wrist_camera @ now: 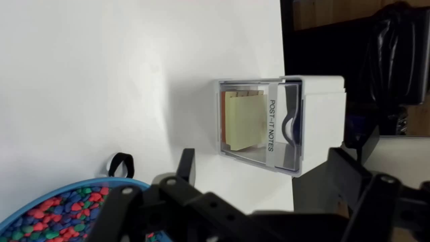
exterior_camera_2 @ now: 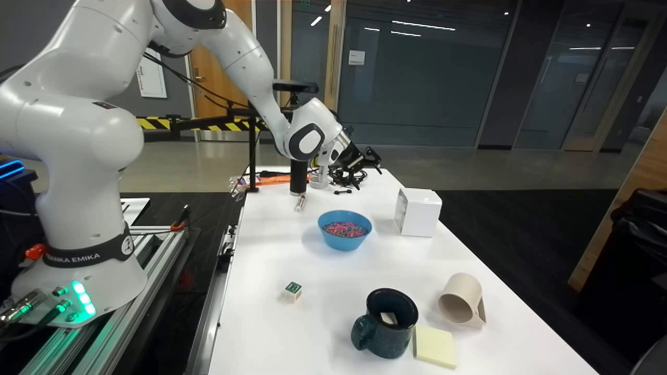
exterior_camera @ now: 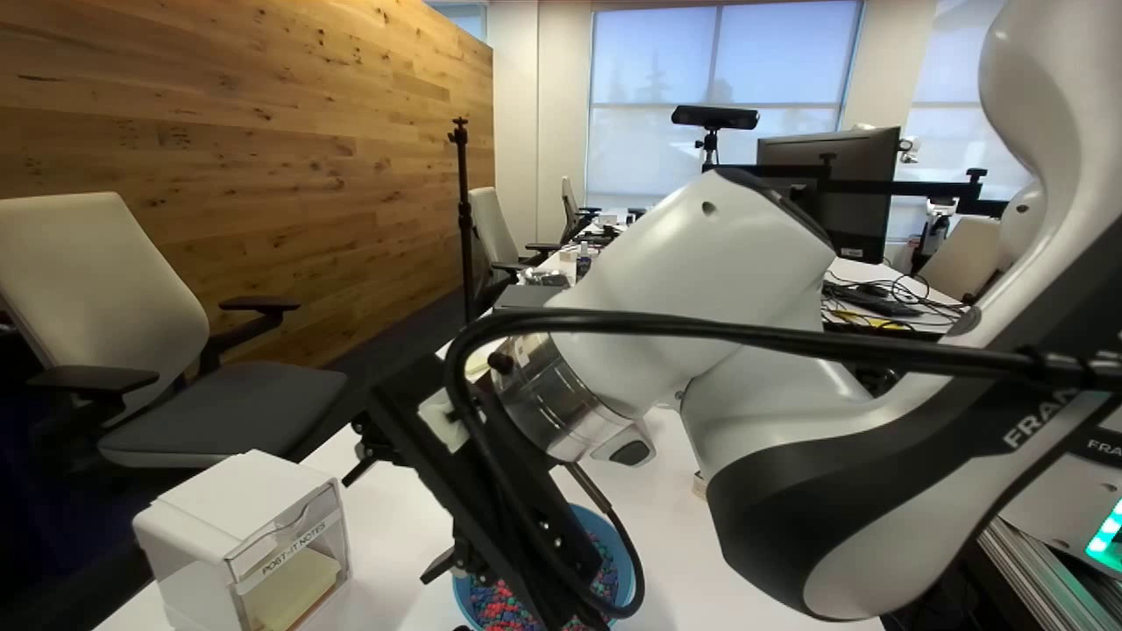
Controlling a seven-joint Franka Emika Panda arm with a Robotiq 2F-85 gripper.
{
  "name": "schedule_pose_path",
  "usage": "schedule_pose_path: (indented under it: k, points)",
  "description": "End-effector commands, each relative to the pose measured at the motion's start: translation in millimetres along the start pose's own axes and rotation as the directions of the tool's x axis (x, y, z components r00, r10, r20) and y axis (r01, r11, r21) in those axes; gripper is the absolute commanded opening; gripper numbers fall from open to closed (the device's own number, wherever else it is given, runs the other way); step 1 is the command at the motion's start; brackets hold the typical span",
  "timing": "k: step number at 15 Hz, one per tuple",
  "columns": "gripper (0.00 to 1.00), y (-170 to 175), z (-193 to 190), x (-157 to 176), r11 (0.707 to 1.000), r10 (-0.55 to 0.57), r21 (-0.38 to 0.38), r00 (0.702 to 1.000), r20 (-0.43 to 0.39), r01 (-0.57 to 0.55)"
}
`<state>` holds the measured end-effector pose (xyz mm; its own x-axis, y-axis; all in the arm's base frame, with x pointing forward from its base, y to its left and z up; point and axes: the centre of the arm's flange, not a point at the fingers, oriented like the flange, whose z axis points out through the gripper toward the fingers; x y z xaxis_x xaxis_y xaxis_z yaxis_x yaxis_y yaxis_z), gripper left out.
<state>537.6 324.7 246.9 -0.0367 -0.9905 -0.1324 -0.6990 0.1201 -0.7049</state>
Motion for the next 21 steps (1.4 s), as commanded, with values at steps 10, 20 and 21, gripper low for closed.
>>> schedule_pose_path:
  k: [10,20,21]
  points:
    - [1.0,-30,-3,20,0.991,0.119,-0.047,0.989,-0.086,-0.123]
    - [1.0,-49,25,3,0.982,0.159,-0.104,0.987,-0.016,-0.159]
    - [1.0,-49,27,2,0.98,0.16,-0.116,0.987,-0.021,-0.161]
